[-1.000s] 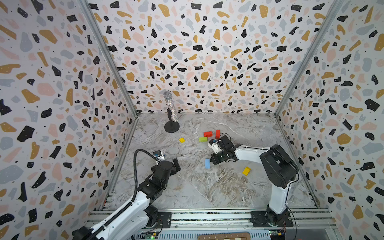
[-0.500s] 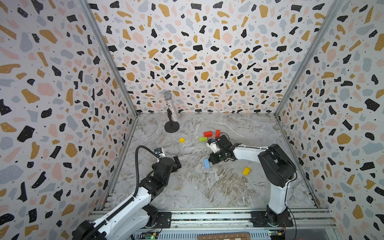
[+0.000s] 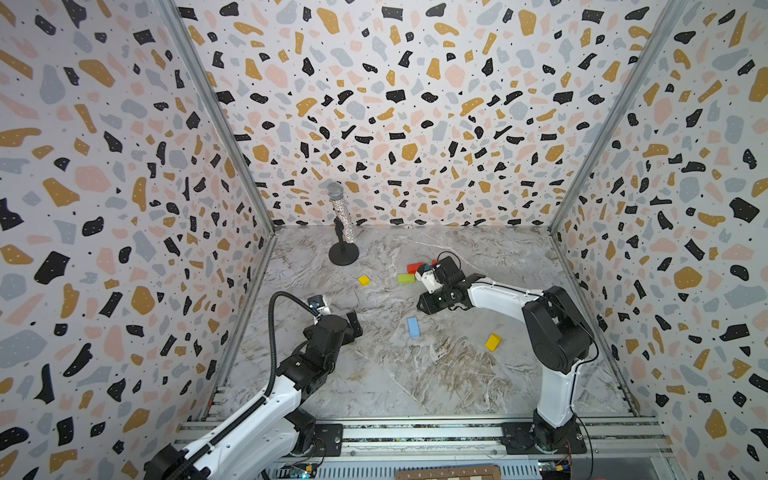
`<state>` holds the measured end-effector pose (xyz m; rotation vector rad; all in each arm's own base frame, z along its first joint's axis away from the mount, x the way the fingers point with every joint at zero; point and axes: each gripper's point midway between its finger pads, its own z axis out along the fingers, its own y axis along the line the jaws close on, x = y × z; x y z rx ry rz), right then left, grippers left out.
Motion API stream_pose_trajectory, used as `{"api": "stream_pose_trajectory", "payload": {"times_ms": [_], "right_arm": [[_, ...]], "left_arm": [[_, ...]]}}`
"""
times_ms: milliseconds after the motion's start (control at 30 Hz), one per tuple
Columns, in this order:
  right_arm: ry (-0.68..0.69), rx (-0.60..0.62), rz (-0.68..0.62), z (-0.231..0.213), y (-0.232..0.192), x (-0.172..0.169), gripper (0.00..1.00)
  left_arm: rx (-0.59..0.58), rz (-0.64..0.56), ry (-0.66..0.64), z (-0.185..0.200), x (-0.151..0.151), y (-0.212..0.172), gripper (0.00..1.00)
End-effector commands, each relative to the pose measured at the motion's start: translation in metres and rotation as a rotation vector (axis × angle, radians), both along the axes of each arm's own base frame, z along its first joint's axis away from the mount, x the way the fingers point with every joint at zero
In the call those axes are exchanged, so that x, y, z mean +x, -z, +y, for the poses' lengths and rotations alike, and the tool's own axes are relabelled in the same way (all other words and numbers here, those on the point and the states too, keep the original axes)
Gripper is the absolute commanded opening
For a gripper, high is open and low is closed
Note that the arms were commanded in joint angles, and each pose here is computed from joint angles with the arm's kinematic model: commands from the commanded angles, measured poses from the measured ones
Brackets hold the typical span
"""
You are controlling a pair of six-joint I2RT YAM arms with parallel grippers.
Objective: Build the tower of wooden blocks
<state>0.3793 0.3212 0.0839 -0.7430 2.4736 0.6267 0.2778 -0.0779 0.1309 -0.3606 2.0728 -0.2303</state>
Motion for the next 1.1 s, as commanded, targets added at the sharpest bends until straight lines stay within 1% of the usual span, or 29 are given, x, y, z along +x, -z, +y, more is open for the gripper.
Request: {"api": "stream_pose_trajectory", "payload": {"times_ms": [0, 67, 100, 233, 400, 700, 1067], "right_arm": [[0.009, -0.031, -0.029, 0.001, -0.008, 0.022, 0.11], [0.017, -0.034, -0.025, 0.004, -0.007, 0.035, 0.02], [0.022, -0.042, -0.019, 0.004, -0.003, 0.042, 0.00], [0.039, -0.061, -0.009, 0.005, 0.005, 0.063, 0.00], [0.066, -0.049, -0.010, 0.000, 0.009, 0.082, 0.00], [0.100, -0.037, 0.006, -0.015, 0.023, 0.102, 0.00], [0.062, 0.007, 0.021, -0.003, 0.031, 0.118, 0.00]], "left_arm": [[-0.014, -0.036, 0.015, -0.004, 0.002, -0.011, 1.00], [-0.019, -0.031, 0.021, -0.004, 0.001, -0.009, 1.00], [-0.020, -0.029, 0.025, -0.005, 0.000, -0.008, 1.00], [-0.021, -0.026, 0.026, -0.004, -0.002, -0.007, 1.00], [-0.021, -0.027, 0.029, -0.004, -0.003, -0.006, 1.00], [0.000, -0.029, 0.032, -0.005, 0.002, -0.013, 1.00], [0.029, -0.024, 0.019, -0.002, 0.003, -0.018, 1.00]]}}
